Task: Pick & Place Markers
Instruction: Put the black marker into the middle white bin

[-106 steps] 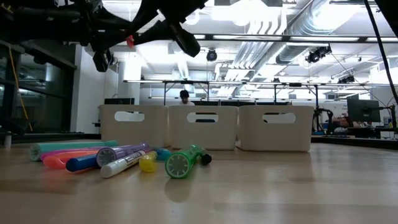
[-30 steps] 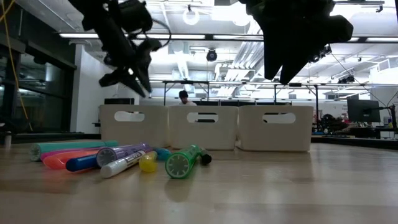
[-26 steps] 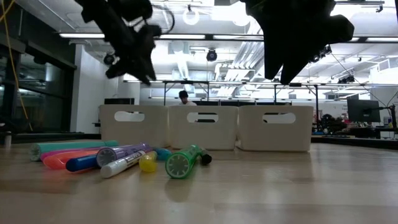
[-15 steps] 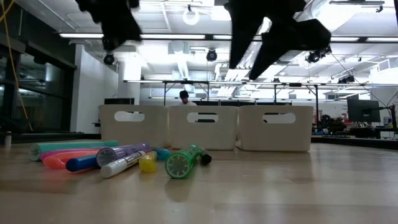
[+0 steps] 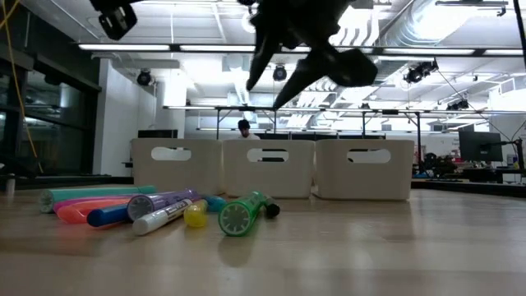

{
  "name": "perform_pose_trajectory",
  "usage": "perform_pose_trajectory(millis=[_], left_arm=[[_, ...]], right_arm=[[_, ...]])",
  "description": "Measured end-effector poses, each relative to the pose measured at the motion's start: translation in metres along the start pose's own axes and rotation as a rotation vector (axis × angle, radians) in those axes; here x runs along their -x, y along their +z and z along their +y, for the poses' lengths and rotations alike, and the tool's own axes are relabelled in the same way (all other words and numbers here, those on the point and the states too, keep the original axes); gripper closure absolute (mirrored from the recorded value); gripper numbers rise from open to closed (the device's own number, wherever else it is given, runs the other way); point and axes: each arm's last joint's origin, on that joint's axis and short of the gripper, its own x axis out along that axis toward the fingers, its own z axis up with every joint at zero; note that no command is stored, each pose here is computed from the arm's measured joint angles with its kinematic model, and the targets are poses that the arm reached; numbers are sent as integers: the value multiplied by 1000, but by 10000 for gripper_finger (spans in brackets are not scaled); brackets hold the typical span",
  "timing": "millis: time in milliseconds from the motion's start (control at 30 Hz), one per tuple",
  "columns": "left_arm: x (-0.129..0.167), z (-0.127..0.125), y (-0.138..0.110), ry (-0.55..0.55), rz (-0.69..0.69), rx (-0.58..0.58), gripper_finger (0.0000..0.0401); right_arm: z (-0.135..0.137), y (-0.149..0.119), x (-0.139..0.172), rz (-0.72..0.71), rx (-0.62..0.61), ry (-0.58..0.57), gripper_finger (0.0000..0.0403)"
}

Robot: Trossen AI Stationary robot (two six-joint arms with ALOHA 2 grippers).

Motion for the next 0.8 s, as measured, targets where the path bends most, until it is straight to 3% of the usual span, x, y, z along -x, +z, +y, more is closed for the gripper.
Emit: perform_pose_trajectory(millis=[333, 633, 800], left_arm=[[43, 9, -16, -54, -148, 7, 309], [63, 16, -28, -78, -183, 0, 309], [65, 16, -30, -99, -163, -14, 309]], right_arm=[[3, -1, -32, 63, -109, 43, 243], [28, 19, -22, 11, -125, 147, 259], [36, 30, -26, 32, -138, 17, 265]])
